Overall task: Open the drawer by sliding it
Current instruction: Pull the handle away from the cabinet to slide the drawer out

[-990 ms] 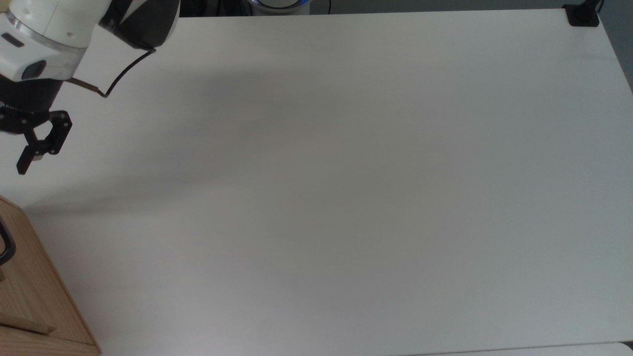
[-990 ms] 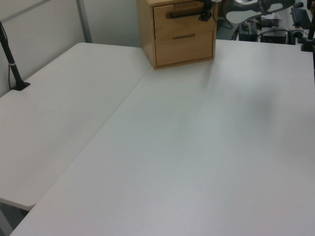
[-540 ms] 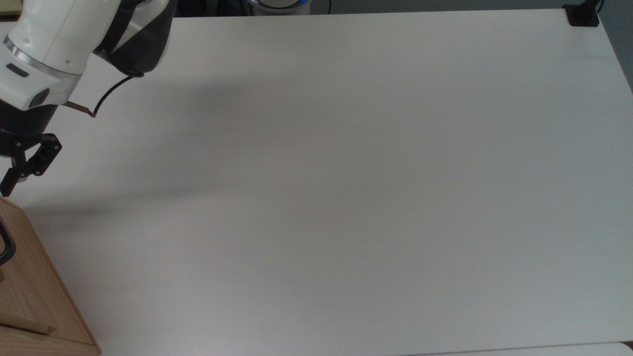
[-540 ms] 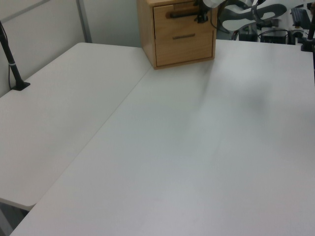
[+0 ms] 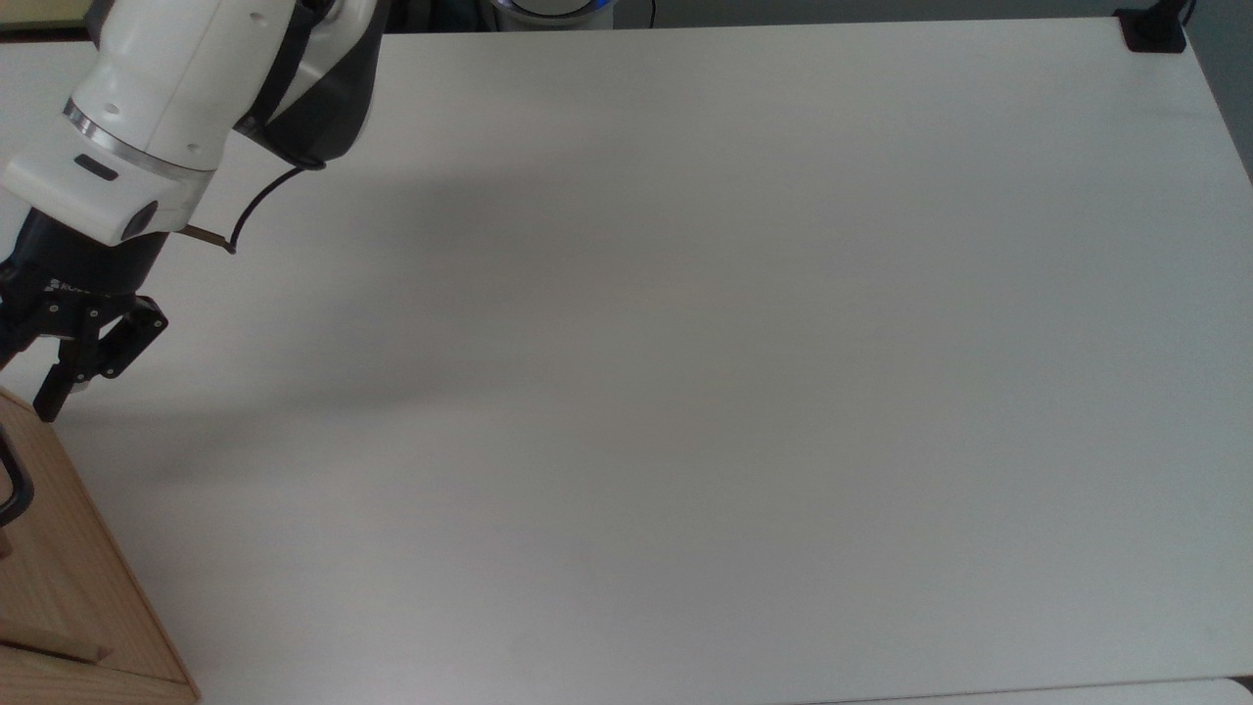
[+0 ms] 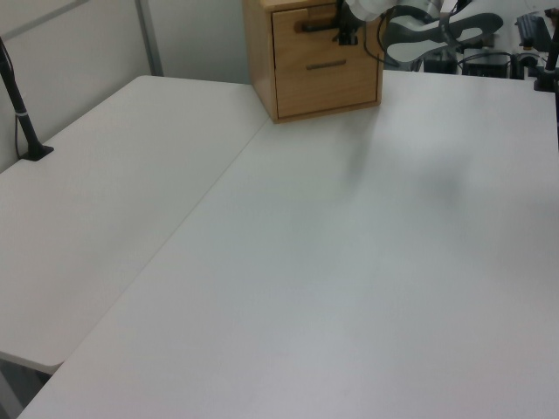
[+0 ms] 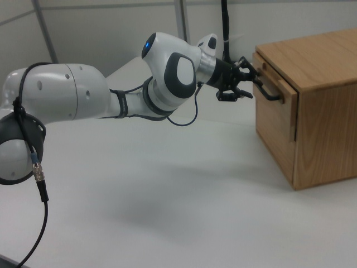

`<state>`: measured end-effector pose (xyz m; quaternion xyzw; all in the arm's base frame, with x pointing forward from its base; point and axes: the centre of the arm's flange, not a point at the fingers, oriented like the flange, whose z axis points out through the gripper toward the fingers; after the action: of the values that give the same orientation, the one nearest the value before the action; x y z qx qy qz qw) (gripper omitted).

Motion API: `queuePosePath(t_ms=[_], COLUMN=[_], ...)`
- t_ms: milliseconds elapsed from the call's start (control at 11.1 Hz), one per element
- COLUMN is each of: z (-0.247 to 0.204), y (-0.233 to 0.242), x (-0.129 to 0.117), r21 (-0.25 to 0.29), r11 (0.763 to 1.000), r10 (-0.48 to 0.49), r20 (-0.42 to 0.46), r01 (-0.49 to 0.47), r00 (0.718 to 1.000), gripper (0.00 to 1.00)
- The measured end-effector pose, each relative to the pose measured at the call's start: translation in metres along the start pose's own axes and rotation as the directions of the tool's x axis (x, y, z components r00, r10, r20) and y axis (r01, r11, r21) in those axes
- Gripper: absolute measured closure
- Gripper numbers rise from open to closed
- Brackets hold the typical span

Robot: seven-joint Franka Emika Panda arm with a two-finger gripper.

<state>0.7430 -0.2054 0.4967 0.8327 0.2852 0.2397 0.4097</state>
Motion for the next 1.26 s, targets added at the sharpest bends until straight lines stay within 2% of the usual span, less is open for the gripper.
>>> queuePosePath(t_ms=[90,180,270,360,900,1260], z=[-0.001,-0.002,-0.006,-0.007,-0.015,-0.071], y=[-0.001,0.001,0.006,0.006,0.005,-0.019], x=[0.002,0.003,0.003,0.004,0.001,0.002], r21=[0.0,-0.003,-0.01,-0.012,0.004,0.097], r11=[1.0,1.0,1.0,1.0,0.999,0.994], r10=[0.005,0.014,0.022,0.022,0.033,0.059], r20=[-0.003,-0.006,-0.009,-0.011,-0.013,-0.047], r01=[-0.005,-0.014,-0.022,-0.022,-0.033,-0.055], r00=[1.0,1.0,1.0,1.0,0.999,0.997], gripper=[0.54,0.62,0.75,0.83,0.83,0.84])
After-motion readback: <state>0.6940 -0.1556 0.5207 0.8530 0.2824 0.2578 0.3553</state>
